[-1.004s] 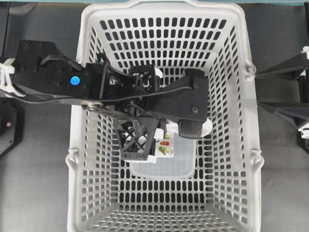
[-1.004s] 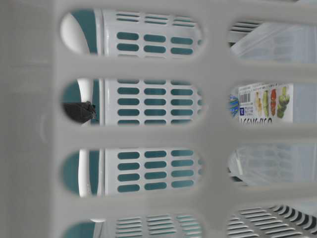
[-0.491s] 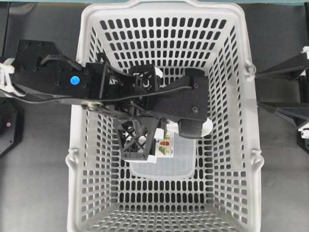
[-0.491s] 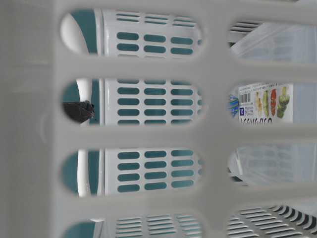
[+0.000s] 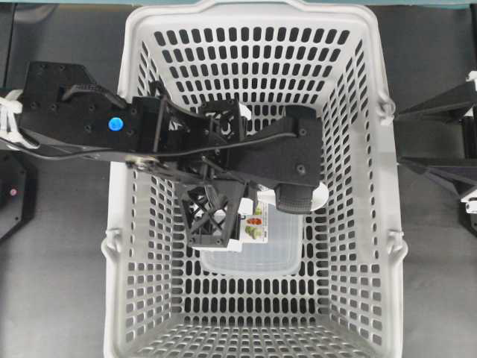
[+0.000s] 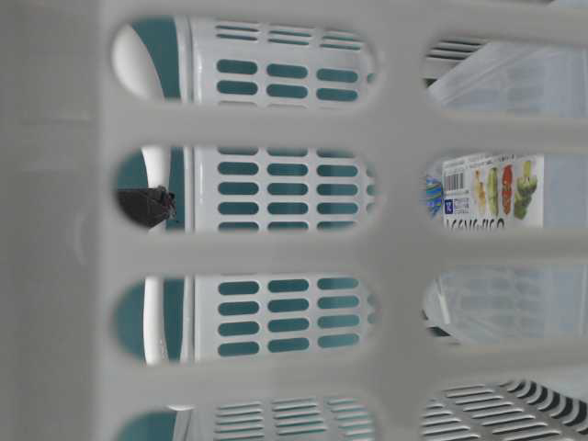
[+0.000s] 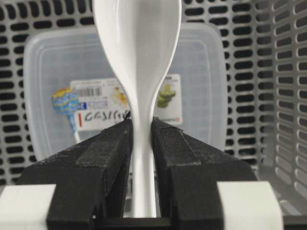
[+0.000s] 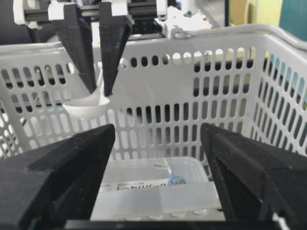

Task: Pick up the chinese spoon from the shopping basket with the left arm.
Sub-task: 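Hold the white spoon raised in the left gripper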

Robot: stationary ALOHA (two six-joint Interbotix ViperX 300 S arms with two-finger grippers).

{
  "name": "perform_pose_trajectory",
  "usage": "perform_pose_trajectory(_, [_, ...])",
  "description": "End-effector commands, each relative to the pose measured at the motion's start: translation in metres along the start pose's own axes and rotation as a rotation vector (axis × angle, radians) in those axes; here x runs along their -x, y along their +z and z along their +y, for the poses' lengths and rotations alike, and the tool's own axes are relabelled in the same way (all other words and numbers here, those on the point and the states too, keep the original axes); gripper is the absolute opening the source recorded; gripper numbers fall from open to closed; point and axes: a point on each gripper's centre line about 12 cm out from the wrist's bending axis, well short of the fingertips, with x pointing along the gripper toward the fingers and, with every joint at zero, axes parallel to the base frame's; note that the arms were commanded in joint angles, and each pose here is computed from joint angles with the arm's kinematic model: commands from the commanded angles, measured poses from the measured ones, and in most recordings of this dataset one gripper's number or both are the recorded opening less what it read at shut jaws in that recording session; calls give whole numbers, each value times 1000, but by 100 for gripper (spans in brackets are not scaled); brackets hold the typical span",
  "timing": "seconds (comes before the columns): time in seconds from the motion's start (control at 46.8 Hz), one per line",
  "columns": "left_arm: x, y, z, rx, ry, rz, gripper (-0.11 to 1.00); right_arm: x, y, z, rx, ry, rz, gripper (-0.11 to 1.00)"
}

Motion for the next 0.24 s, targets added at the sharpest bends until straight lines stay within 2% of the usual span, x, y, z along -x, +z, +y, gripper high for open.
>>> perform_pose_trajectory(0.0, [19,8,1,1,1,-57,13,-1,3,0,-2,-2,-9,70])
perform_pose_trajectory(0.214, [19,8,1,1,1,-55,13,-1,4,0,-3,-3,-14,70])
